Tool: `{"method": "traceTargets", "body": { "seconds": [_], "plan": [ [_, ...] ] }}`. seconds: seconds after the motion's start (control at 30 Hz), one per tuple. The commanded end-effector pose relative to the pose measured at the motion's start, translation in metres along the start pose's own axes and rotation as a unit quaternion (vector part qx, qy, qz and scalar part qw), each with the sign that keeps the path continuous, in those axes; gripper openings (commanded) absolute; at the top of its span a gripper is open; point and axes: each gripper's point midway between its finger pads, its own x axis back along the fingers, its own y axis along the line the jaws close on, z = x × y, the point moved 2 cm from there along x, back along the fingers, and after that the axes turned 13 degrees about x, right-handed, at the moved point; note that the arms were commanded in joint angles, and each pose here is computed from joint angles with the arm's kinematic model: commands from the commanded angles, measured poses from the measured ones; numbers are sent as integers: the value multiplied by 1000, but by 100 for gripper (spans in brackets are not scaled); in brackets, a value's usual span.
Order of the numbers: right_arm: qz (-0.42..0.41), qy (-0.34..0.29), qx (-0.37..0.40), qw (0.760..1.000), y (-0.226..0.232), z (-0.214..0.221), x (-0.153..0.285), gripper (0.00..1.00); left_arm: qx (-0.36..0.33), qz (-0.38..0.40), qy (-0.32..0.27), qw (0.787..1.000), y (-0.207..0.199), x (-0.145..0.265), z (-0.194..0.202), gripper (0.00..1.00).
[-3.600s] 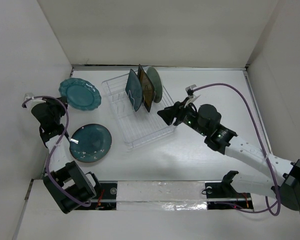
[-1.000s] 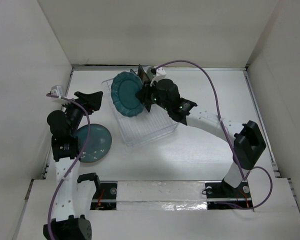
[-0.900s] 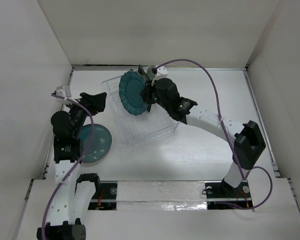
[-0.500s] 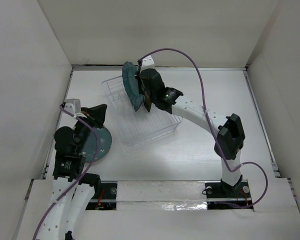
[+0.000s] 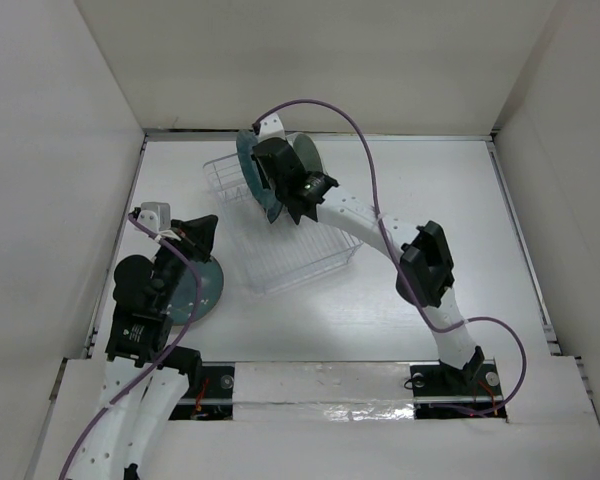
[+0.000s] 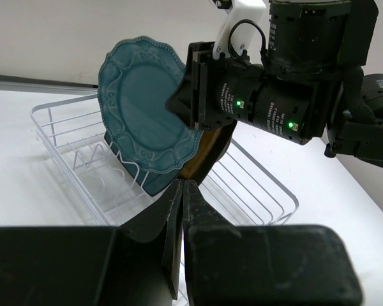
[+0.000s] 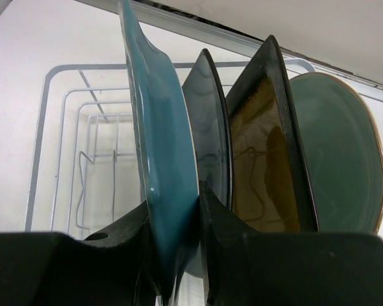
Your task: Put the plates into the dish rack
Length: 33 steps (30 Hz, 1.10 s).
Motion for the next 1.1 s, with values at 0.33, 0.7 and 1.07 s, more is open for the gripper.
{"method": "traceTargets", "body": {
  "seconds": [0.33, 0.7, 1.07],
  "plan": [
    [66, -103, -45, 991, -37, -88, 37, 0, -10, 9, -16, 1000, -5, 0, -8, 0],
    [86, -116, -71, 987, -57, -111, 60, 0, -8, 12, -10, 1000, -5, -2, -5, 0],
    [64, -68, -74, 993, -31, -68, 26, 0, -8, 13, -10, 1000, -6, -1, -5, 0]
  ]
}}
